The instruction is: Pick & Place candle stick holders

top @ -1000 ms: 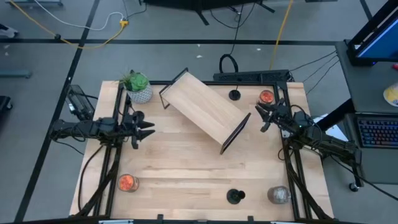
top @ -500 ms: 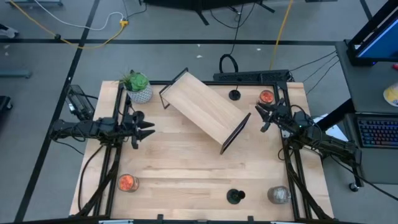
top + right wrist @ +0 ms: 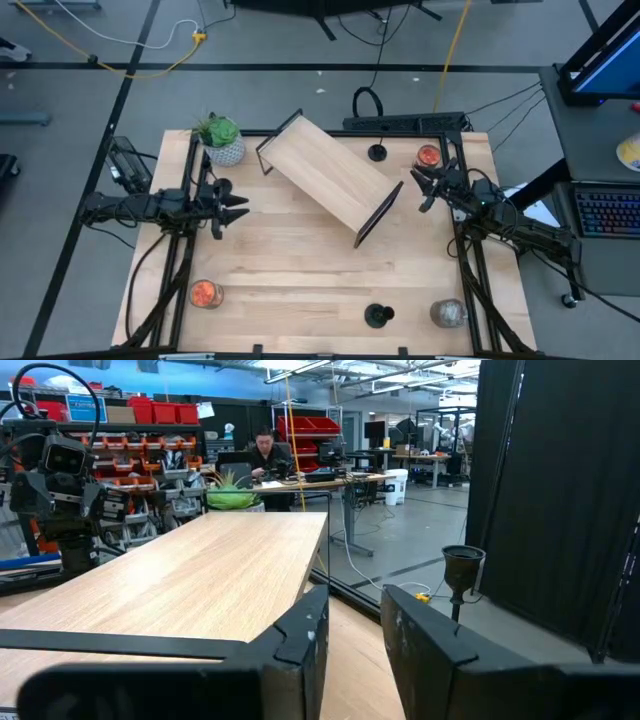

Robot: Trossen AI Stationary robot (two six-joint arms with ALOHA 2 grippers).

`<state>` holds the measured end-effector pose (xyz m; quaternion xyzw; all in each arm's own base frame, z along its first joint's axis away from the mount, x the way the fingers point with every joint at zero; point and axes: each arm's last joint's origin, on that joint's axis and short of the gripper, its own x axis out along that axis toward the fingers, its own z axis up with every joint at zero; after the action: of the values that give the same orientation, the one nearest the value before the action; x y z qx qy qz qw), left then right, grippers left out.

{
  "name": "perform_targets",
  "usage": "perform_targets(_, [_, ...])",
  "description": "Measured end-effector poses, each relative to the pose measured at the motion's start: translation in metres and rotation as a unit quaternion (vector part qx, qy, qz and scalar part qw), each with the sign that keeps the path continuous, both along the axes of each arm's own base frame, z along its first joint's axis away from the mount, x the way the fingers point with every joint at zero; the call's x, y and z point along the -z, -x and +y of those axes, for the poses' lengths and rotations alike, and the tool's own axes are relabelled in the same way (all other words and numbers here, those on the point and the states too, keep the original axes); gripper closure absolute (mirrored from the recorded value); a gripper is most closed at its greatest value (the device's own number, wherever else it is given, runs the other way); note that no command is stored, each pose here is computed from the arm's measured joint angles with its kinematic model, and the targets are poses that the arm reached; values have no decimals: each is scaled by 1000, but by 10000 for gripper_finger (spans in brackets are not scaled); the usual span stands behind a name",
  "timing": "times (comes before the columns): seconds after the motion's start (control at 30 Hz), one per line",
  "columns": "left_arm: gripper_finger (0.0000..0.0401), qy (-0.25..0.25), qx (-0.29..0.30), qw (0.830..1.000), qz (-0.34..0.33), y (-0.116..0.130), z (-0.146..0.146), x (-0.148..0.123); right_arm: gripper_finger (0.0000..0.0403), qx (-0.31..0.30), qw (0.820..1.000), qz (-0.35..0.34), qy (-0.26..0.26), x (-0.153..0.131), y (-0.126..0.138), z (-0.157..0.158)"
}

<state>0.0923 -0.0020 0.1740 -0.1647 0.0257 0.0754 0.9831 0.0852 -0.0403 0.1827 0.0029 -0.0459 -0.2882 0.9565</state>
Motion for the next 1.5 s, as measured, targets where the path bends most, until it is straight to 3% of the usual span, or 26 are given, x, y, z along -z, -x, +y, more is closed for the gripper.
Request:
perform_targets(1.37, [224, -17, -13, 1000, 2, 0, 1, 0, 312, 0, 1000, -4, 1, -1, 0, 0])
perform_targets(1.5, [224, 1, -15, 1000, -14, 0, 1, -2, 312, 0, 1000, -4, 1, -1, 0, 0])
